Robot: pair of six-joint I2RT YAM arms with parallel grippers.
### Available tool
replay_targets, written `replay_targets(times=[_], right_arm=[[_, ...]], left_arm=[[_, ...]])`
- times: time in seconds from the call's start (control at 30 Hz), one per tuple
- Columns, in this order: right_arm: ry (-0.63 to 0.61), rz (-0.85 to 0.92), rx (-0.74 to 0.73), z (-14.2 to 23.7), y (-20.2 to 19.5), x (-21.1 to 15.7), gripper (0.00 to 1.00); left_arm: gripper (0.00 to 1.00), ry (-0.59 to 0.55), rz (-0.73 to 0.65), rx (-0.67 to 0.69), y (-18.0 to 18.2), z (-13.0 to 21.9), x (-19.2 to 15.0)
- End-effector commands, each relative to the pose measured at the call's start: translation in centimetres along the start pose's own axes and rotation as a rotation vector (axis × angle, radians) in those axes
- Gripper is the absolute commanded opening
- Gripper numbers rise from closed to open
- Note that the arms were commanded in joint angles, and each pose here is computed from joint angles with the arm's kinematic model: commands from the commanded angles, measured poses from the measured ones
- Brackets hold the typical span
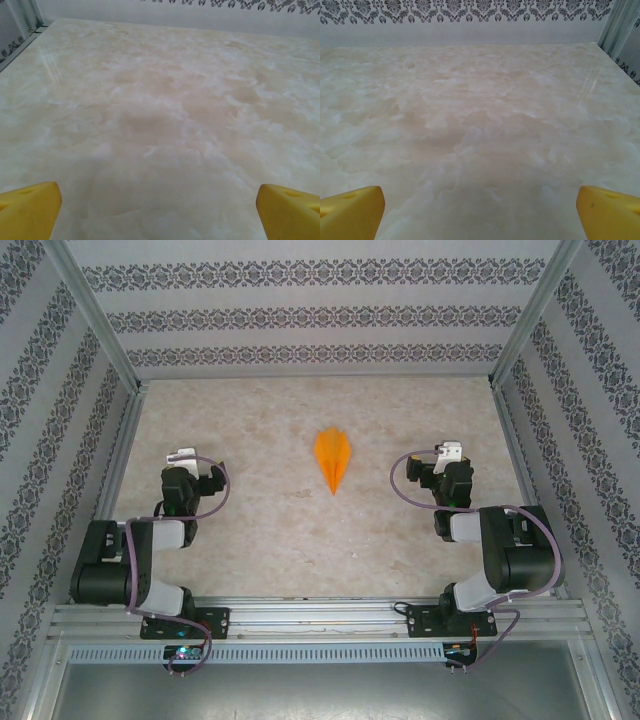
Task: Fold a paper plane with a square sheet of paper (fold left side to right side)
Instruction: Reset both arms
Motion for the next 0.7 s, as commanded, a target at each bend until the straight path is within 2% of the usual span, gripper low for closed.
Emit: replay_targets(times=[0.0, 0.17, 0.27, 0.37, 0.67], right_arm=[[-0.024, -0.007, -0.011, -0.2, 0.0, 0.6, 0.98], [-0.023, -0.008, -0.012, -0.2, 0.0, 0.6, 0.98], [-0.023, -0.008, -0.012, -0.2, 0.0, 0.6, 0.98], [-0.022, -0.008, -0.011, -0.2, 0.0, 0.6, 0.98], [-0.021, -0.005, -0.012, -0.2, 0.0, 0.6, 0.98]], left_arm=[[1.00, -0.079, -0.018, -0.061, -0.1, -0.2, 0.1], [1.00, -0.120, -0.012, -0.065, 0.2, 0.0, -0.7], [1.00, -0.102, -0.005, -0.034, 0.3, -0.4, -0.5], [1.00, -0.029, -0.028, -0.045, -0.2, -1.6, -0.1], [1.00, -0.038, -0.035, -0.057, -0.3, -1.4, -0.2]])
Point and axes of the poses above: each hand's point on the last joint's axis, 136 mm out from that joint toward the fingers, its own z axis back along the fingers, its own y axis along the line the jaws close on, x = y × z, the point moved 9 cm from there along z, back along the fingers, and after that the axes turned 11 degrees about z, right-handed, at the moved point
